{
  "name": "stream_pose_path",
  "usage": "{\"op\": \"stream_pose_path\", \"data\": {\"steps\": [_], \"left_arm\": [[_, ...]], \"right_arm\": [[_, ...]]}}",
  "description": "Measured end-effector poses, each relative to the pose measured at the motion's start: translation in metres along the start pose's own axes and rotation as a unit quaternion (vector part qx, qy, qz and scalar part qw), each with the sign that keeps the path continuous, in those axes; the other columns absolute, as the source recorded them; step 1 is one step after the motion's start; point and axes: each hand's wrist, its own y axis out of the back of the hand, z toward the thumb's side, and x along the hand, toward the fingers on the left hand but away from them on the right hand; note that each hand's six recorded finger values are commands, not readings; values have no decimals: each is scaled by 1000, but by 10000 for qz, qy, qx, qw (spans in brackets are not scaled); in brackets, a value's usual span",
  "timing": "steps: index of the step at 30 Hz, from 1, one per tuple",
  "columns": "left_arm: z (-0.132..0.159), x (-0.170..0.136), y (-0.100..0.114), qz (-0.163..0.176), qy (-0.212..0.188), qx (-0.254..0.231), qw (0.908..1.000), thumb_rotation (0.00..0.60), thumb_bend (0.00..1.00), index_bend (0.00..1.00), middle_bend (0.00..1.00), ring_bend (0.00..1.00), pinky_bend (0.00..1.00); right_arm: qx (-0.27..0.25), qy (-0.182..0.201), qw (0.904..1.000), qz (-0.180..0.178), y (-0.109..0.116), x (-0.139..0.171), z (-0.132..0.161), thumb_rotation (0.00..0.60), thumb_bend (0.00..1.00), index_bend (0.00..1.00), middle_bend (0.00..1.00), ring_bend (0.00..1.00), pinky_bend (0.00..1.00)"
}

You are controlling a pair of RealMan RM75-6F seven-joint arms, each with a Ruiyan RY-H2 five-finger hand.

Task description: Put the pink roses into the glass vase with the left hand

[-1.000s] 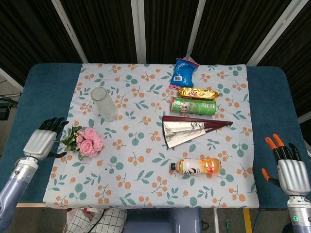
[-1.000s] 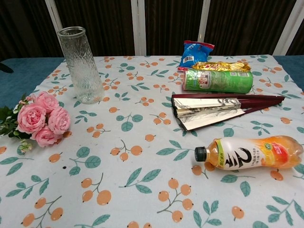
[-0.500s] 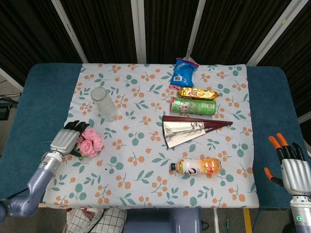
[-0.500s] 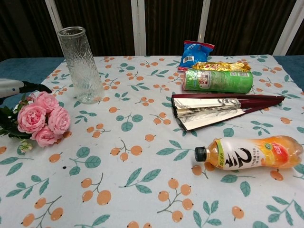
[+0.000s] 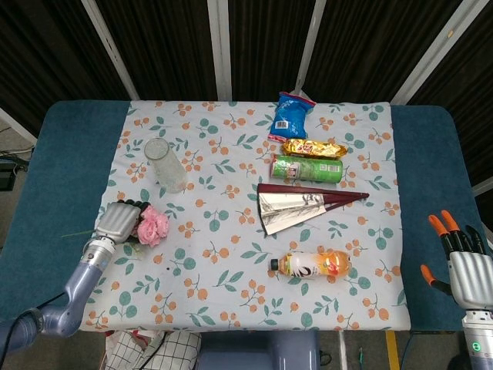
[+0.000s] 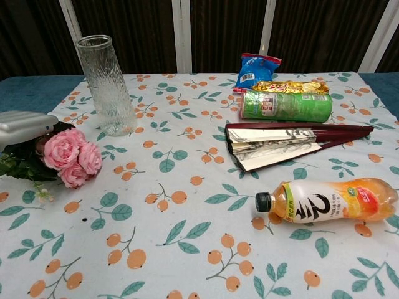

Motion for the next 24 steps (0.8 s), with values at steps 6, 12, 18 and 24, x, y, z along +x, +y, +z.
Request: {"op": "stream_pose_path", "data": {"steps": [6, 12, 18, 24], "left_arm": [[5, 2, 7, 179, -40, 111, 9998, 600, 416, 445, 486, 409, 429], [5, -5, 30, 526, -102, -136, 9985, 600, 431, 486, 540, 457, 471], [13, -22, 57, 735, -429, -654, 9942, 600, 430, 482, 534, 457, 472], [42, -49, 99, 987, -1201, -1580, 9751, 600, 429, 484, 536, 457, 478]], "right_arm": [[-47, 17, 10000, -31, 2, 0, 0, 600, 308, 140, 67, 191, 91], [-86, 20, 9999, -52, 3, 1, 0, 600, 307, 140, 67, 191, 91], [-72, -9, 10000, -27, 1, 0, 0, 600, 308, 140, 66, 191, 91], [-15, -34, 10000, 29, -3, -1, 1, 600, 307, 140, 67, 191, 91]]}}
